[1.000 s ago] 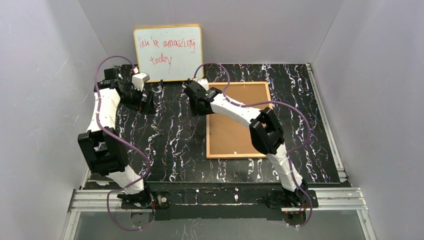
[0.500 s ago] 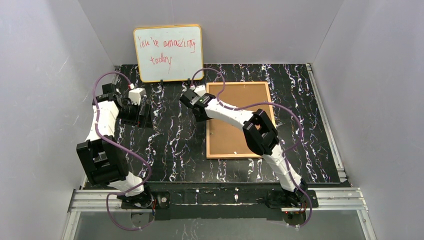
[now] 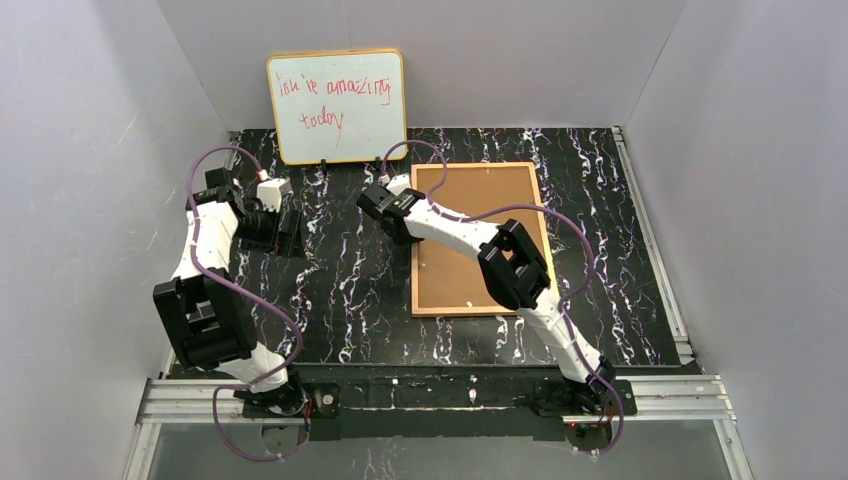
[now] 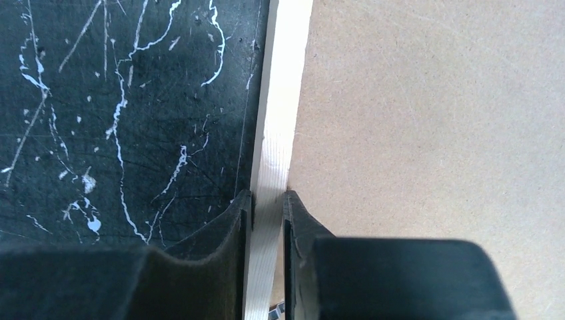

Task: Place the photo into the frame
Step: Turn over the photo frame at the center of the board.

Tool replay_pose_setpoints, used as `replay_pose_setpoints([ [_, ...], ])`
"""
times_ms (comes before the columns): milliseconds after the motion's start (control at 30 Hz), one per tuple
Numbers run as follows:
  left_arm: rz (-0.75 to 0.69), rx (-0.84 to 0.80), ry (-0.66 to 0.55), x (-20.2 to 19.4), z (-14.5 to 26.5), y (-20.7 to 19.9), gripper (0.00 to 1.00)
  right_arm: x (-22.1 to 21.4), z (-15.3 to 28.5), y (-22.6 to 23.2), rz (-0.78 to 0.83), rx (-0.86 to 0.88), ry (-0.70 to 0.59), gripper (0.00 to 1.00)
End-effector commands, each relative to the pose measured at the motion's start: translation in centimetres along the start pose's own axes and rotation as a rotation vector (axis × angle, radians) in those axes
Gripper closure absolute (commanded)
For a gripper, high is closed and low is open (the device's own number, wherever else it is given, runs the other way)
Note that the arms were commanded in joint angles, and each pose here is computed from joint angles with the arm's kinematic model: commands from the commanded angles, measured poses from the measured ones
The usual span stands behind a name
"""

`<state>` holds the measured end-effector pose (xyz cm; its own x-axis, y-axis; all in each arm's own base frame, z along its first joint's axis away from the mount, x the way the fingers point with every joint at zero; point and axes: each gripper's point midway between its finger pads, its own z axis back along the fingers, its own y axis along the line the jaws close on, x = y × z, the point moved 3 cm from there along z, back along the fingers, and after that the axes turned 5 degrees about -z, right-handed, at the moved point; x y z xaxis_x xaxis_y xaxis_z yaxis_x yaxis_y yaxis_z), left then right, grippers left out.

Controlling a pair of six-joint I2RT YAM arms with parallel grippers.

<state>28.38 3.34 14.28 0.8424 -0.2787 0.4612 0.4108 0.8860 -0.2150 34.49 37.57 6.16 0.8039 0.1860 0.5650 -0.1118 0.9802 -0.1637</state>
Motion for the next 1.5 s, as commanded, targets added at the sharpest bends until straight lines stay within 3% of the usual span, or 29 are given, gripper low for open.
replay_pose_setpoints([
  [0, 0.023, -0.055, -0.010, 0.0, -0.4, -0.6, 0.02, 2.7, 2.4, 1.3, -0.095, 0.066, -0.050, 0.96],
  [367, 0.023, -0.180, -0.039, 2.0, 0.1, -1.7, 0.02, 10.4, 20.7, 1.8, -0.502, 0.634, -0.145, 0.99],
  [567, 0.024, -0.170, -0.131, 4.9, 2.7, -2.3, 0.02, 14.0, 28.6, 3.3, -0.594, 0.962, -0.148, 0.99],
  [800, 0.001, -0.180, -0.279, 9.3, 7.0, -3.5, 0.04, 16.8, 35.3, 2.2, -0.665, 1.202, -0.185, 0.99],
  [1100, -0.088, -0.170, -0.353, 14.4, 8.9, -6.8, 0.09, 13.9, 30.7, -3.5, -0.862, 1.331, -0.076, 0.96],
  [1233, -0.202, -0.142, -0.334, 17.2, 6.4, -11.3, 0.11, 13.4, 29.9, -6.2, -0.846, 1.260, -0.090, 0.84],
  [1467, -0.319, -0.104, -0.323, 21.3, 3.5, -15.7, 0.14, 12.7, 28.1, -10.1, -0.803, 1.176, -0.045, 0.43],
])
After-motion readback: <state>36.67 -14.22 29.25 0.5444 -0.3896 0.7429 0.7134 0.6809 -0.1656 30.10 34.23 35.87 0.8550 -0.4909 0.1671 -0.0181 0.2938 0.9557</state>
